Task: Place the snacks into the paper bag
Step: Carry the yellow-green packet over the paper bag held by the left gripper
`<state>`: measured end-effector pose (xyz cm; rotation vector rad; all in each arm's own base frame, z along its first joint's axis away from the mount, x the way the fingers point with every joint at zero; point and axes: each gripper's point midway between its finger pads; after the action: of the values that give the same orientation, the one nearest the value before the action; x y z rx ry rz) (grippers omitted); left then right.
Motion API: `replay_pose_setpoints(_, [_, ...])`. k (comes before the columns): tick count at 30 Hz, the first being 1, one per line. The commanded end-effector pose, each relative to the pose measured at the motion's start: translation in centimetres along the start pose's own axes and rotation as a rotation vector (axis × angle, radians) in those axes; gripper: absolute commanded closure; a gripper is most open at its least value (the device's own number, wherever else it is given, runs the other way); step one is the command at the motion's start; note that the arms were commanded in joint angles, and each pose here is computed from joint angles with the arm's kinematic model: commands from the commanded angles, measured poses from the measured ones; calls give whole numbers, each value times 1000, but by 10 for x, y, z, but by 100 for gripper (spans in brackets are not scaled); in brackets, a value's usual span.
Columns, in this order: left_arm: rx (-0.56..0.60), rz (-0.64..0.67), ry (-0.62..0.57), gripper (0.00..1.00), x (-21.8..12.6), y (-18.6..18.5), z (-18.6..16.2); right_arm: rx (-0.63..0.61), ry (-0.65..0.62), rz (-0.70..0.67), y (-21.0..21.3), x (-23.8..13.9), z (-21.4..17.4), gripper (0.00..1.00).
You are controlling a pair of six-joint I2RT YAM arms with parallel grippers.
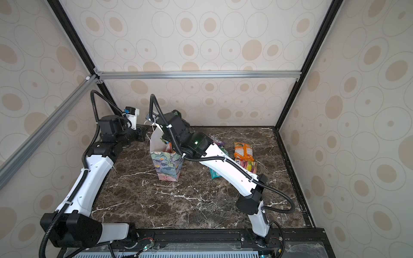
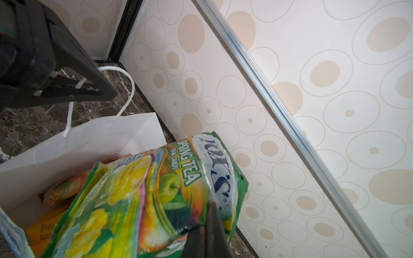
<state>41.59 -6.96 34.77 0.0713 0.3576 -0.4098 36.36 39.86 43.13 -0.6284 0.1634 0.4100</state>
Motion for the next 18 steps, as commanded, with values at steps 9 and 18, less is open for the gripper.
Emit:
replay_pose_setpoints(9, [17, -2, -63, 97, -11, -2, 20, -76, -3, -51, 9, 15, 6, 100])
replay_pose_setpoints(18, [17, -2, -64, 97, -12, -2, 20, -115, 17, -30, 29, 32, -3, 100])
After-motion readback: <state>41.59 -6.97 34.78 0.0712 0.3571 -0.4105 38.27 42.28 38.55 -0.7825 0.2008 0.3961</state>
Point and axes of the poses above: each gripper's point midway between its finger pads, its own x axis out along the fingers, its own y axis along the line the jaws close on, z = x × y, and after that the axes turned 10 degrees about x, right-handed
